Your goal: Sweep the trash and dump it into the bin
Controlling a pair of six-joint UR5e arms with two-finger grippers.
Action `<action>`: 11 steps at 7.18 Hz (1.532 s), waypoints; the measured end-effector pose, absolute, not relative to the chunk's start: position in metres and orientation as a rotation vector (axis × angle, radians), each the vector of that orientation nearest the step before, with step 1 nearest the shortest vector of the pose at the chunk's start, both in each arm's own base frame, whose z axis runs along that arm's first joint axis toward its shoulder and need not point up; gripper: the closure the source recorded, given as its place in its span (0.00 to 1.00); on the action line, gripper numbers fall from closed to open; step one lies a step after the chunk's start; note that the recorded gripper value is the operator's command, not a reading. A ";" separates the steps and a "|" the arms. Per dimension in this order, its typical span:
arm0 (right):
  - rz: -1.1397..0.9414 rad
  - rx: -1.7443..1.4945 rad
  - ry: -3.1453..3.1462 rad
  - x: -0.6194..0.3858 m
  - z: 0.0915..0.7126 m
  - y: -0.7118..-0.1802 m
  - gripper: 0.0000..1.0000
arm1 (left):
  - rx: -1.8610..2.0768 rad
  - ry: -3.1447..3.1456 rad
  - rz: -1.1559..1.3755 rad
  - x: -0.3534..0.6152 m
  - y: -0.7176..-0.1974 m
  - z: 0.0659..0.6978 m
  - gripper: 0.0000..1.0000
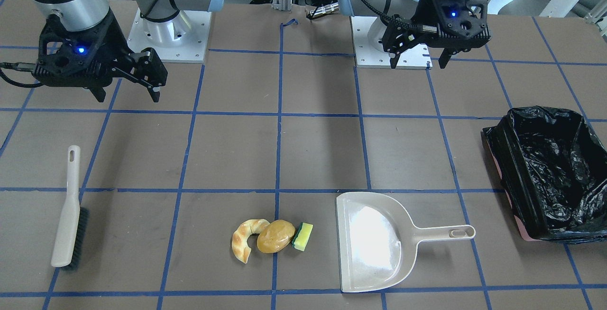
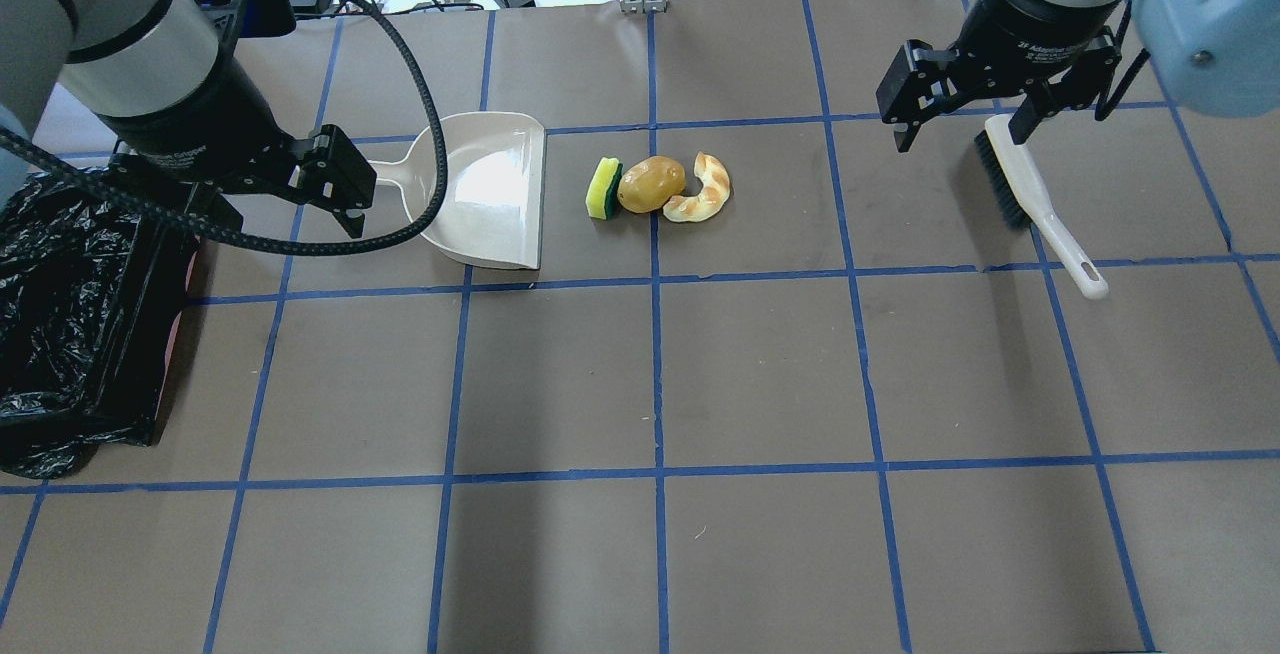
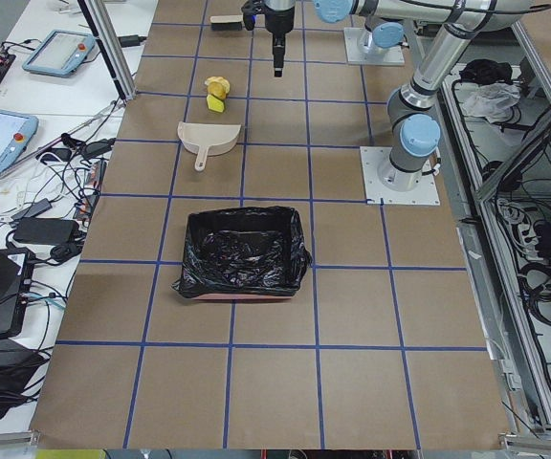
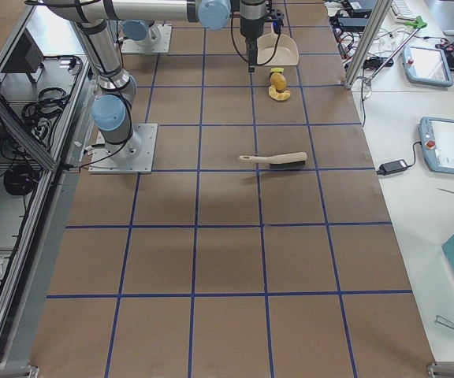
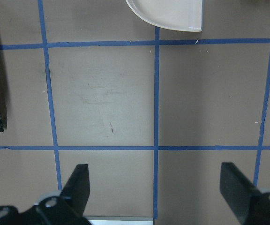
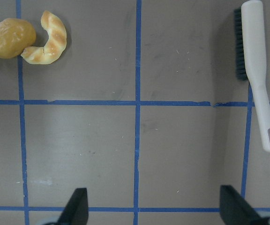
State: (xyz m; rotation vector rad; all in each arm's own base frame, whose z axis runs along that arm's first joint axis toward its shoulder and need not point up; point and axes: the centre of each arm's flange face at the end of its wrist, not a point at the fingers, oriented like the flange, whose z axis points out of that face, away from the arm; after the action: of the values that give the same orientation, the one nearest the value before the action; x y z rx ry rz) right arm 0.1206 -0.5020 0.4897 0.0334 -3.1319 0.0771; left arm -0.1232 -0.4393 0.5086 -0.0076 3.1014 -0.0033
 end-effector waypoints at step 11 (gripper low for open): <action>0.031 0.220 -3.093 0.013 0.476 -0.515 0.01 | -0.011 3.105 0.000 -0.121 -0.442 0.508 0.00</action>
State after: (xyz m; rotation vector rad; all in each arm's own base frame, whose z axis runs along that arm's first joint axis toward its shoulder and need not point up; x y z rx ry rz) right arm 0.0127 -0.5148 0.4762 0.2200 -3.0928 0.0314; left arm -0.1214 -0.4423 0.5079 -0.0106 3.1048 -0.0005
